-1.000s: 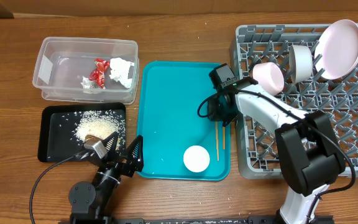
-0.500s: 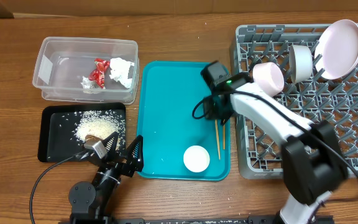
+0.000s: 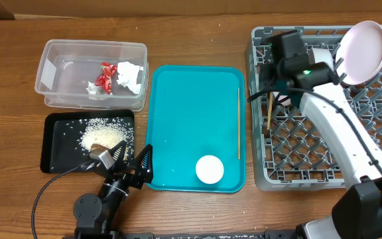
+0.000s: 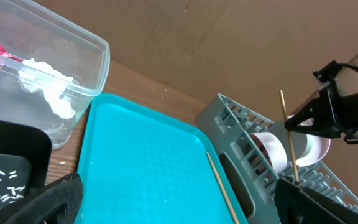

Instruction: Sort waste into correct bins and load items into the dishwasher

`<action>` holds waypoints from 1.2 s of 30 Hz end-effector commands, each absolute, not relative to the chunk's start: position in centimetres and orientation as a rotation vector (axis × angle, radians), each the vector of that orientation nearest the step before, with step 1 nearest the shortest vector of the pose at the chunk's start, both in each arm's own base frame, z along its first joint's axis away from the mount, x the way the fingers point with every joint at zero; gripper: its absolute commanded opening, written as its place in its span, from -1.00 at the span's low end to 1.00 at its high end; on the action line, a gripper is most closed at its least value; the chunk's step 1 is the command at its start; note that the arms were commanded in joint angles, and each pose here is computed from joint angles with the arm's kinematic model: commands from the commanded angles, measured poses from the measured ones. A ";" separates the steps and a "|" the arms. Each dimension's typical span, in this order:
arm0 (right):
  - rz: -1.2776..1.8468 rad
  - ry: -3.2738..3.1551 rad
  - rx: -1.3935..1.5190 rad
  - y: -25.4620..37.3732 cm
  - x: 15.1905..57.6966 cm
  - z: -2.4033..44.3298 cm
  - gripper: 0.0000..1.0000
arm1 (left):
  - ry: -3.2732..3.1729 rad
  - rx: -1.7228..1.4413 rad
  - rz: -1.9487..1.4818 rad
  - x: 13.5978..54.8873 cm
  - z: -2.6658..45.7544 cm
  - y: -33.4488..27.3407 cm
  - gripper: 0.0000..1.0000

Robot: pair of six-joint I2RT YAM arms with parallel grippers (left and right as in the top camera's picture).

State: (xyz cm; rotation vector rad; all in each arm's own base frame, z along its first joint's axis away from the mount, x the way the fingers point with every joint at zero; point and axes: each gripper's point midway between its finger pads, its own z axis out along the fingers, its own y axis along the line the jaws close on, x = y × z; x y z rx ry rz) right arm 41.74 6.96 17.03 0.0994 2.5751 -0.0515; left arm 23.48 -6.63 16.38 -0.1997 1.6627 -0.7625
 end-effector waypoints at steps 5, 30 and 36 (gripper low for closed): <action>0.022 2.688 -0.006 8.5 41.2 13.6 -0.78 | 1.659 -0.196 -0.778 23.4 16.4 -6.8 1.00; -0.149 2.835 -0.095 16.9 36.9 6.7 -0.01 | 1.659 -0.196 -0.778 23.4 16.4 -6.8 1.00; -0.212 2.904 -0.051 15.6 37.1 3.3 -0.02 | 1.659 -0.196 -0.778 23.4 16.4 -6.8 1.00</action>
